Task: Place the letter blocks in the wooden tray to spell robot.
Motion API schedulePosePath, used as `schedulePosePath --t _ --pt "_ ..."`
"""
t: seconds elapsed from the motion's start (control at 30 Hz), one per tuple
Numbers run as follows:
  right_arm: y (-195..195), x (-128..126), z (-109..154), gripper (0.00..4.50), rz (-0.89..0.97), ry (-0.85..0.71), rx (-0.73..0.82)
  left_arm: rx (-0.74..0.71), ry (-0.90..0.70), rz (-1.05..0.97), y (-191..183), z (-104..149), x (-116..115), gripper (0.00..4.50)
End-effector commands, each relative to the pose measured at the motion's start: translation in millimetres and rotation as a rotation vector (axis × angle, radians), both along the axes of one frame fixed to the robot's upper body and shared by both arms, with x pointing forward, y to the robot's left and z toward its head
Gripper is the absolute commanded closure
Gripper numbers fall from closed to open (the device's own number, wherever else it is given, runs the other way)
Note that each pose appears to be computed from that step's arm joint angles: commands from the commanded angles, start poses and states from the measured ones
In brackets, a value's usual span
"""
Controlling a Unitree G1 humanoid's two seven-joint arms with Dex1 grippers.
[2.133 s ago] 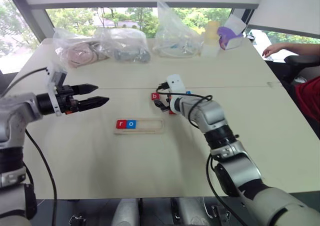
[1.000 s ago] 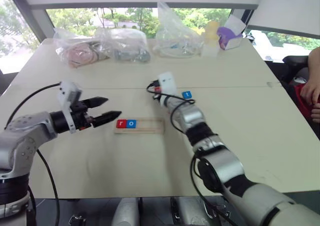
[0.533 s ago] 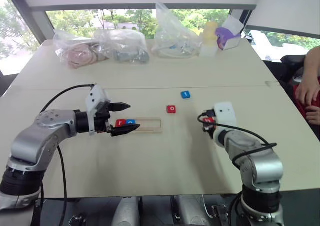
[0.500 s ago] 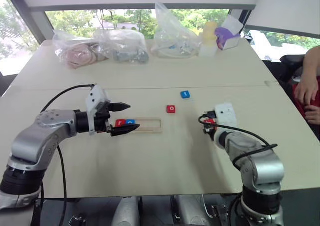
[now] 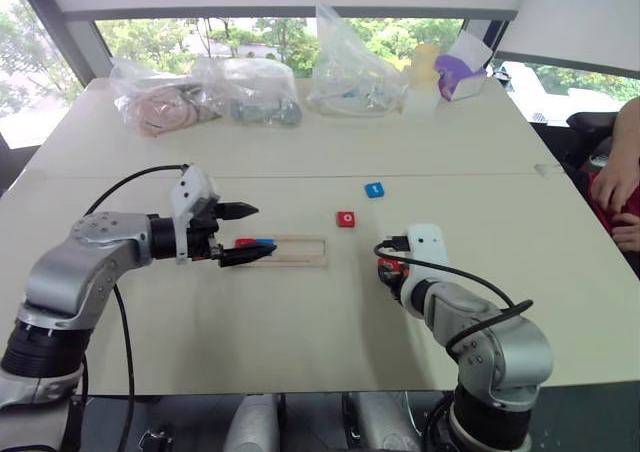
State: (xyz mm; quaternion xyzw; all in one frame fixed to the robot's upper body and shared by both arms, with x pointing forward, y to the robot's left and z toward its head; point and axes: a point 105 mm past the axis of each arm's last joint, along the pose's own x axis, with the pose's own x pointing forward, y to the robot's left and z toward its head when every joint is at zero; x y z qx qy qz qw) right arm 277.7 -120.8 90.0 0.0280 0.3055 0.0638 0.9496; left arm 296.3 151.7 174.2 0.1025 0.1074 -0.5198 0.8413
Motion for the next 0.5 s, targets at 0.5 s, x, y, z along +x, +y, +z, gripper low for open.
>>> schedulePosePath --t 0.5 --pt "-55 18 92 0.03 0.671 -0.421 -0.136 0.099 0.085 -0.247 2 9 -33 0.0"
